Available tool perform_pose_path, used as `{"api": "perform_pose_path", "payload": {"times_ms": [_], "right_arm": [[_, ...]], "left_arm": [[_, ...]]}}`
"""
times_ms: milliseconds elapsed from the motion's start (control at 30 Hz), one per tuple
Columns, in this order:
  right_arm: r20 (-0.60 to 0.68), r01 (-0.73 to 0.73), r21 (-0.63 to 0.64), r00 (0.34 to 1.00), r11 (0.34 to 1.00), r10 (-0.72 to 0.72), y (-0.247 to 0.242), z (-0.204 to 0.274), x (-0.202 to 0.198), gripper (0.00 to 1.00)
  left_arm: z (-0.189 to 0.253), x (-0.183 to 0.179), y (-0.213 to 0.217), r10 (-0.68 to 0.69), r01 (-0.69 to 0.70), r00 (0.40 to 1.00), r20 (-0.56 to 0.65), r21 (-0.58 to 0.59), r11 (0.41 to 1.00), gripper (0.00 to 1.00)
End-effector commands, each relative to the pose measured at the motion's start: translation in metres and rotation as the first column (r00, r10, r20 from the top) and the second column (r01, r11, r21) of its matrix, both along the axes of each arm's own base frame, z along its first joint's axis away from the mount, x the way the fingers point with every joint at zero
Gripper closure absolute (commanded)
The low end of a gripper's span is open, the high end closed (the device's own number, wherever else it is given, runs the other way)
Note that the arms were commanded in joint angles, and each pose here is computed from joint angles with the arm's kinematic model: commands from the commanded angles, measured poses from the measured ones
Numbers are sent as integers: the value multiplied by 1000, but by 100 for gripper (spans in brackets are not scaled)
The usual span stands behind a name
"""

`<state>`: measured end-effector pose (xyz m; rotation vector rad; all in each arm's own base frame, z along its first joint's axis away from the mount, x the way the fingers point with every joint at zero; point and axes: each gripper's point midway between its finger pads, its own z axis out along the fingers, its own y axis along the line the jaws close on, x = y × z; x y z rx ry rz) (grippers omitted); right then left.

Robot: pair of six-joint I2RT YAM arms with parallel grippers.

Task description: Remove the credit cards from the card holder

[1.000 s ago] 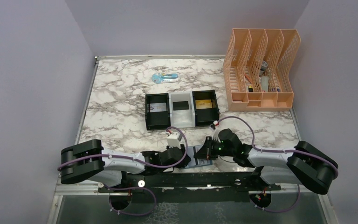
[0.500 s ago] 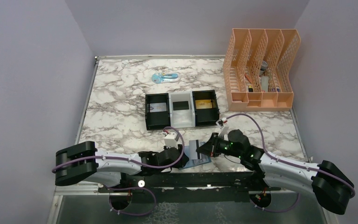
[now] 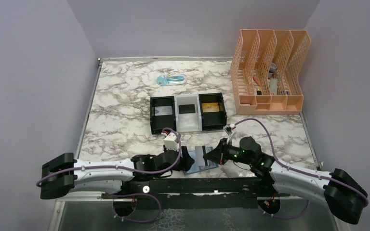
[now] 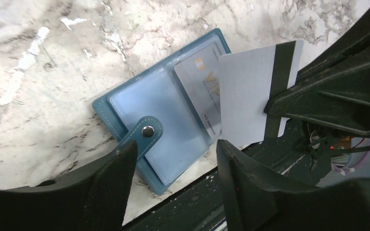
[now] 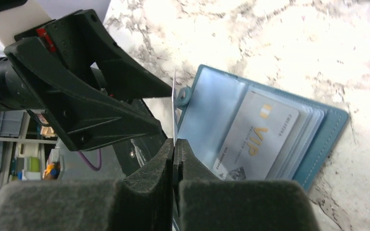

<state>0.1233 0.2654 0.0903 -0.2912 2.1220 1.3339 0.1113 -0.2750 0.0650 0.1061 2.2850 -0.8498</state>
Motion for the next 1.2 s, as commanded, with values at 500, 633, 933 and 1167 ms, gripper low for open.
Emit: {"api": "perform_pose_path", "payload": {"times_ms": [500,633,933,1167], "right_arm": [[586,-62,-66,805,996,89,41,89,63,99],[648,-44,-147,750,988,130,58,101,87,99],[727,18,-343,638,939,253,102,97,141,99],[741,1,-440,566,898,363,148,87,168,99]], "left_arm": [[88,119,124,305,-347,934,186,262,901,1],[87,142,146,379,-404,914,145,253,879,1],[130,146,217,527,-566,824,210,248,786,1],[118,137,253,564,-628,778,278,391,673,1]]}}
